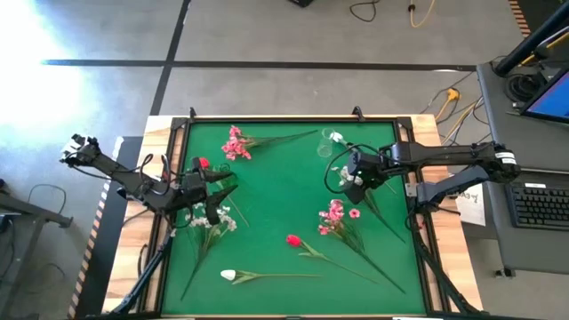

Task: Sort flowers into vase by color
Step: Put the right white flowers into the transparent vase

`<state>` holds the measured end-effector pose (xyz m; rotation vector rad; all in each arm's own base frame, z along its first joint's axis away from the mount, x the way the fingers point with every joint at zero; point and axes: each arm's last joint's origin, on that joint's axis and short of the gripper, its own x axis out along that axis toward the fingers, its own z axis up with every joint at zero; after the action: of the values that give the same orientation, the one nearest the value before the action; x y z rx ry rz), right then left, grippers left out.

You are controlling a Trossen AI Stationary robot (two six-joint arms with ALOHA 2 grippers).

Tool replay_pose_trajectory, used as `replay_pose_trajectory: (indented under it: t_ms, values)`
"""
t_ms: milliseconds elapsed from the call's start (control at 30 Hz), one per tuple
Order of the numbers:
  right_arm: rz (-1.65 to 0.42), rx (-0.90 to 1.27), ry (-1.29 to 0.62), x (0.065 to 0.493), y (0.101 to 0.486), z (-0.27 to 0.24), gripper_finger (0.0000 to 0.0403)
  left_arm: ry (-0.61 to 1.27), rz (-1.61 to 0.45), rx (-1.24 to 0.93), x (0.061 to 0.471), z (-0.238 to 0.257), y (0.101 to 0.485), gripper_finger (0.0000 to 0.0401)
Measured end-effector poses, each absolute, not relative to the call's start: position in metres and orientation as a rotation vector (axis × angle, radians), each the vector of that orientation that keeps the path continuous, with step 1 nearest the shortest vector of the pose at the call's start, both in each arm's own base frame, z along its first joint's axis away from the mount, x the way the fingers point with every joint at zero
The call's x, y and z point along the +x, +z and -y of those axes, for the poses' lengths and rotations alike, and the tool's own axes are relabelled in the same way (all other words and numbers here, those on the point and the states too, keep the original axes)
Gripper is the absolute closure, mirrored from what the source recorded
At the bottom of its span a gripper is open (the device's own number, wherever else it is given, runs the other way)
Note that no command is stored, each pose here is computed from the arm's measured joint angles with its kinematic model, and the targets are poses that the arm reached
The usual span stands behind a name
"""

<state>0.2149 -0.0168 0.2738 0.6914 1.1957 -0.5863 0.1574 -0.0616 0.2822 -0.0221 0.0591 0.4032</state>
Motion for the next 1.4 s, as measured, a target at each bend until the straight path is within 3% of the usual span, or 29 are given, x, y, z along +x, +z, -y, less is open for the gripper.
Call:
replay_pose_trajectory:
  t_ms: [733,1400]
  values:
    - [-1.378,0.734,-0.741,0.191,0.215,0.015,0.0078,0.42,-0.061,-0.016,0.158,0.059,0.282,0.0233]
    - [-1.408,0.744,-0.704,0.187,0.172,0.014,0.0072,0.424,-0.071,-0.008,0.159,0.059,0.28,0.0233]
